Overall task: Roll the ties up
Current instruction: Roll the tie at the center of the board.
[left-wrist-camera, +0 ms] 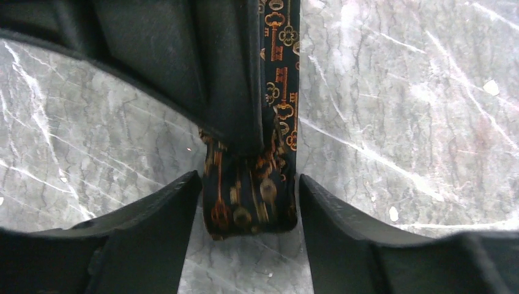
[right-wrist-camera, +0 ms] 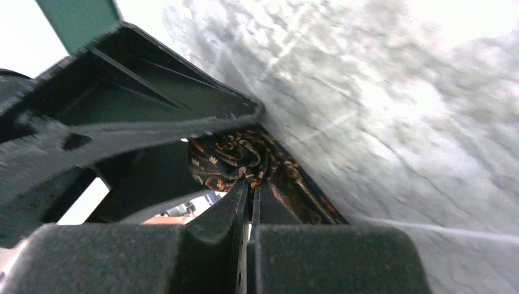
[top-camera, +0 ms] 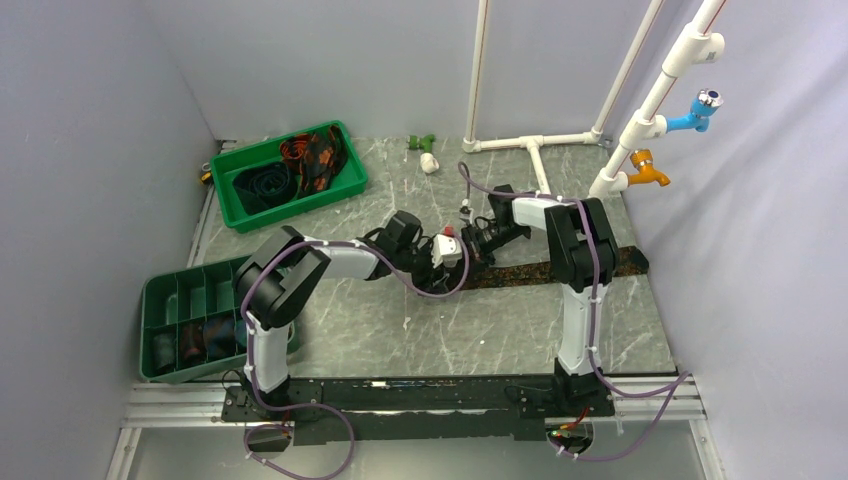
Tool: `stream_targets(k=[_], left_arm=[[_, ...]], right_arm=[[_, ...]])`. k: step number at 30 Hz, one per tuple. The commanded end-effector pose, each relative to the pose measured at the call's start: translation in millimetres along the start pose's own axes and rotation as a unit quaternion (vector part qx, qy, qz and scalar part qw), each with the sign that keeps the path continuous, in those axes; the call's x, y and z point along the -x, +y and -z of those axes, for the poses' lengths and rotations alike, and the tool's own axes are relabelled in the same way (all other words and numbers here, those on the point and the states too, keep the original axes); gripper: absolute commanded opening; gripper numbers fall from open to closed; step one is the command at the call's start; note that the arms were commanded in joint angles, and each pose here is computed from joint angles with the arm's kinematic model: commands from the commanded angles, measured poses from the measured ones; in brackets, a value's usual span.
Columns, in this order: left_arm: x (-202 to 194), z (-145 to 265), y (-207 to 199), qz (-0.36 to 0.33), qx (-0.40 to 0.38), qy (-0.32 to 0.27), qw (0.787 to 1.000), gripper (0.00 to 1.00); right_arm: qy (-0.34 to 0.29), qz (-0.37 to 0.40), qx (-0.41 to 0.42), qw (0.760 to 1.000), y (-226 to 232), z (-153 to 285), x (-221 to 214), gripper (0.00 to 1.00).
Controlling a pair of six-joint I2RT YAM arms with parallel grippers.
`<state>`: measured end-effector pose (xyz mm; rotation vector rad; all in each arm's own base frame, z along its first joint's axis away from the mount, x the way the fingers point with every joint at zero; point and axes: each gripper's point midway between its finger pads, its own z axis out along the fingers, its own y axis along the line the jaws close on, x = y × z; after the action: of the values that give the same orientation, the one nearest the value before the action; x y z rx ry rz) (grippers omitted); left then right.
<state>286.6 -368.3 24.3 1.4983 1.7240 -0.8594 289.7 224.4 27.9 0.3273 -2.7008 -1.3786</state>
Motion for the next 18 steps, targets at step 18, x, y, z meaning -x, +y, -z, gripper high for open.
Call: stream_targets(k=[18], left_arm=[[-20, -42, -16, 0.002, -0.031, -0.044, 0.999, 0.70]], right_arm=[[0.000, 0.034, -0.074, 0.997, -48, -8, -5, 0.00]])
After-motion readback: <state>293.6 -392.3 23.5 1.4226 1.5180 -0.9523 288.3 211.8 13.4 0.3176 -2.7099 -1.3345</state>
